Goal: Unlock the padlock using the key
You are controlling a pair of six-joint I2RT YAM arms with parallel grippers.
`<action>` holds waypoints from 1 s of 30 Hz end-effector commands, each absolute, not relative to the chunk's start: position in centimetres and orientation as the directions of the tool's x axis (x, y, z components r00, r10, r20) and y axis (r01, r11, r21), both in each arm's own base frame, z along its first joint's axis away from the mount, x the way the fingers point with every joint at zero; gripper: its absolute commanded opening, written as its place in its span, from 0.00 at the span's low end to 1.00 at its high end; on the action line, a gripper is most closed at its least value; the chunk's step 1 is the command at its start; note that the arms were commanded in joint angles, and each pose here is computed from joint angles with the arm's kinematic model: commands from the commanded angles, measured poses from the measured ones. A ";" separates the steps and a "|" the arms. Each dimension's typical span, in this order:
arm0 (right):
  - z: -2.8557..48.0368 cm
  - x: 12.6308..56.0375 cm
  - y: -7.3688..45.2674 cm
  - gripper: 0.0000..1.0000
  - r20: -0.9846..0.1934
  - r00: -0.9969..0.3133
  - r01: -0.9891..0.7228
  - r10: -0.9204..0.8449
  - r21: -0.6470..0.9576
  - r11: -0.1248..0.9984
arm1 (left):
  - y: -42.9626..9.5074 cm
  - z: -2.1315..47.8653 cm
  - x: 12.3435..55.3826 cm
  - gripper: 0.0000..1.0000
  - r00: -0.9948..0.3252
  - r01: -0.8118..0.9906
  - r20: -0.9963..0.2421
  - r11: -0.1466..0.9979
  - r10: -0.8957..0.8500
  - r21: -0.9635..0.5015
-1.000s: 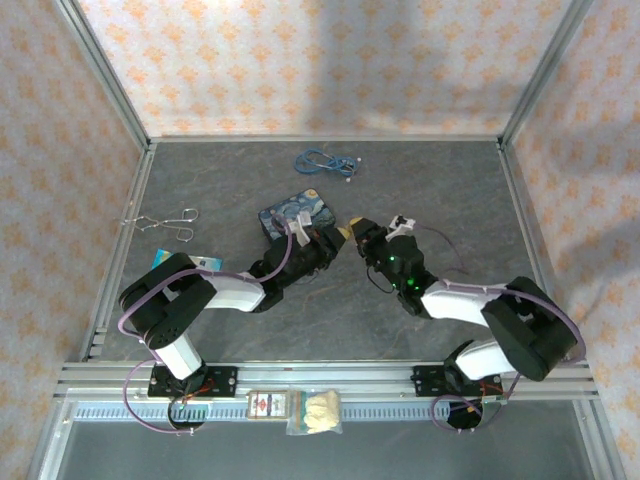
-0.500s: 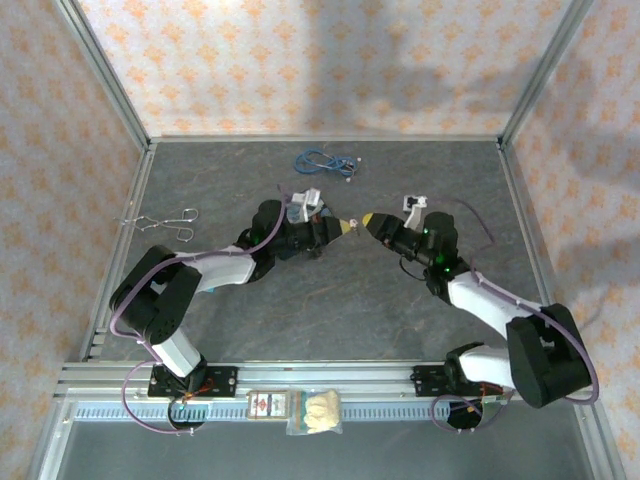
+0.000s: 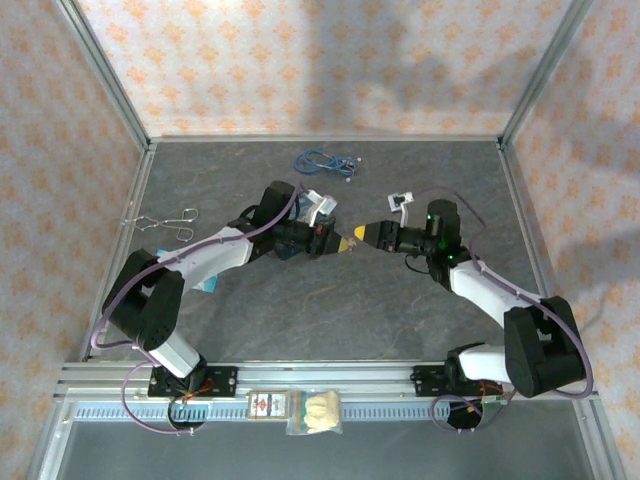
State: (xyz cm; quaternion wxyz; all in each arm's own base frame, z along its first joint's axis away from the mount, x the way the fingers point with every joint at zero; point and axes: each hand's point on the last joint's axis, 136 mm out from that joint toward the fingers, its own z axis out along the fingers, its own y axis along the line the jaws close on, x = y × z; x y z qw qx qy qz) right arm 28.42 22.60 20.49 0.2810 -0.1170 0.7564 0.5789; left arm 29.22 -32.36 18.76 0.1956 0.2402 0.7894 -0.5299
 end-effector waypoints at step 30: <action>20.7 24.2 25.2 0.01 -0.623 -0.782 -0.619 -0.023 0.770 0.155 | -32.4 22.2 26.5 0.00 -0.738 0.657 -0.594 0.139 0.319 -0.741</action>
